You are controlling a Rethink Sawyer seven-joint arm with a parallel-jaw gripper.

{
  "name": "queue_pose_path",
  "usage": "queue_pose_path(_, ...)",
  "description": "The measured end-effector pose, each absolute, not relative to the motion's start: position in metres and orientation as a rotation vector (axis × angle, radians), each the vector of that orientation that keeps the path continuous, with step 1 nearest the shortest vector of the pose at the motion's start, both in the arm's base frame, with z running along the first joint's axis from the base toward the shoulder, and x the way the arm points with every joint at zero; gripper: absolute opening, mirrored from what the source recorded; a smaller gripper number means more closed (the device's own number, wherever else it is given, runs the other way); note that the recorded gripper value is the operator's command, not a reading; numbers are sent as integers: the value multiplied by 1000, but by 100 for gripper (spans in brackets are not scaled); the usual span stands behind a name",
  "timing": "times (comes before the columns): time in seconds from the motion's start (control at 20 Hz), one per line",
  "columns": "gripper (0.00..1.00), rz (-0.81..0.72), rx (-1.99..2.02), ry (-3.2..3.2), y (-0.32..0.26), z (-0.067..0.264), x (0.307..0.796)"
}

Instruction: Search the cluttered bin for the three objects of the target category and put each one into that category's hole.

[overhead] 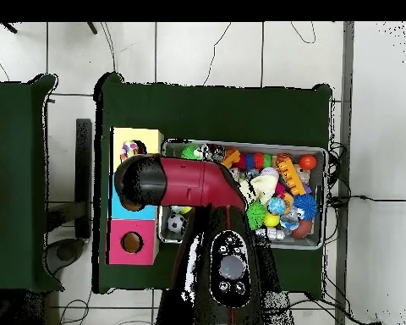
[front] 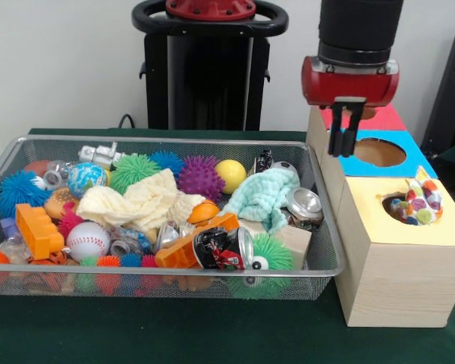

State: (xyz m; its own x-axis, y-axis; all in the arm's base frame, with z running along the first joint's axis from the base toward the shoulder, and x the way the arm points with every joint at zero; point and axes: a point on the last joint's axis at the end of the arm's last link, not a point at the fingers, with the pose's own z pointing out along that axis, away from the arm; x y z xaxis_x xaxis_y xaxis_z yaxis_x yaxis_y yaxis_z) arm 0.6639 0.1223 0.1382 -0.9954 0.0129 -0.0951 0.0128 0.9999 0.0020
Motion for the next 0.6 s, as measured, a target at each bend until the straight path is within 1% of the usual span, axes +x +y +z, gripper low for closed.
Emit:
queue_pose_path(0.35,0,84,25,3040,148,150,663)
queue_pose_path(0.6,0,114,14,3034,158,156,661)
